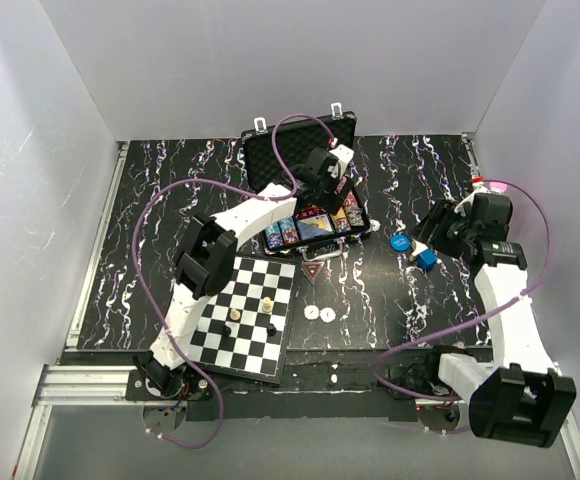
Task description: Pack up texas hold em set
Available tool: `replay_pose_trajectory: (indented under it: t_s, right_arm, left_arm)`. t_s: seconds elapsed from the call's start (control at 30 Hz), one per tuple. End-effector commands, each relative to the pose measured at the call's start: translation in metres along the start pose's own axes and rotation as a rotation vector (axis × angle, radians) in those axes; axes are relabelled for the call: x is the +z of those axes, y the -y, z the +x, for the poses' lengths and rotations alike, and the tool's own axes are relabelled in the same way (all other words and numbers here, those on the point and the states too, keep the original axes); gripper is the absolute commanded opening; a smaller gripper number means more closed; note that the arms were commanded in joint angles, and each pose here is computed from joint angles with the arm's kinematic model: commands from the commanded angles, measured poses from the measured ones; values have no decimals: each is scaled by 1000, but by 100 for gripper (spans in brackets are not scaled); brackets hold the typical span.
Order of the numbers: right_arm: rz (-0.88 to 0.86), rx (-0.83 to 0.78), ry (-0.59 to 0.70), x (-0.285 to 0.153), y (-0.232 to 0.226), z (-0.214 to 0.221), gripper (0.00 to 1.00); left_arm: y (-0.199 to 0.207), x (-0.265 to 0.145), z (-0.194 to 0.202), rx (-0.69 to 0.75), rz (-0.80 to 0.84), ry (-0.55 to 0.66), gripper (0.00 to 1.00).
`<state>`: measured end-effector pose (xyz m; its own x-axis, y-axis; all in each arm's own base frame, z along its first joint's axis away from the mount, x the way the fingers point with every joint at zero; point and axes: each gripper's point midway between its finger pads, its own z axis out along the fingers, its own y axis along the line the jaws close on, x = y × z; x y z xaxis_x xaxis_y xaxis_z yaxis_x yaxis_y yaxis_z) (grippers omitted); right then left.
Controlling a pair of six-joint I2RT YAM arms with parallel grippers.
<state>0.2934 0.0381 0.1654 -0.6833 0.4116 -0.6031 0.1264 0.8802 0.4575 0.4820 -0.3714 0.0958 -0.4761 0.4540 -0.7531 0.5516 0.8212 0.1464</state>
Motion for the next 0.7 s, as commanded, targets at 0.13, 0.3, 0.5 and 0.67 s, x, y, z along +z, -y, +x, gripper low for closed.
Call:
replay_pose_trajectory:
  t_s: [0.13,0.3,0.5,0.67]
  right_arm:
    - [-23,-55,224,-46,-17,-33,70]
    - [-37,-62,244,-59,-24,-35,70]
    - [-53,-68,248,-63,-27,-33,70]
    - [-72,-69,248,-65,-30,-31,70]
  left_arm:
    - [122,-76,-70,113,354,249,85]
    - [185,-63,-47,244,546,204,91]
    - [216,-37,-32,276,620,188,94]
    - [226,-17,-26,233,622,176,92]
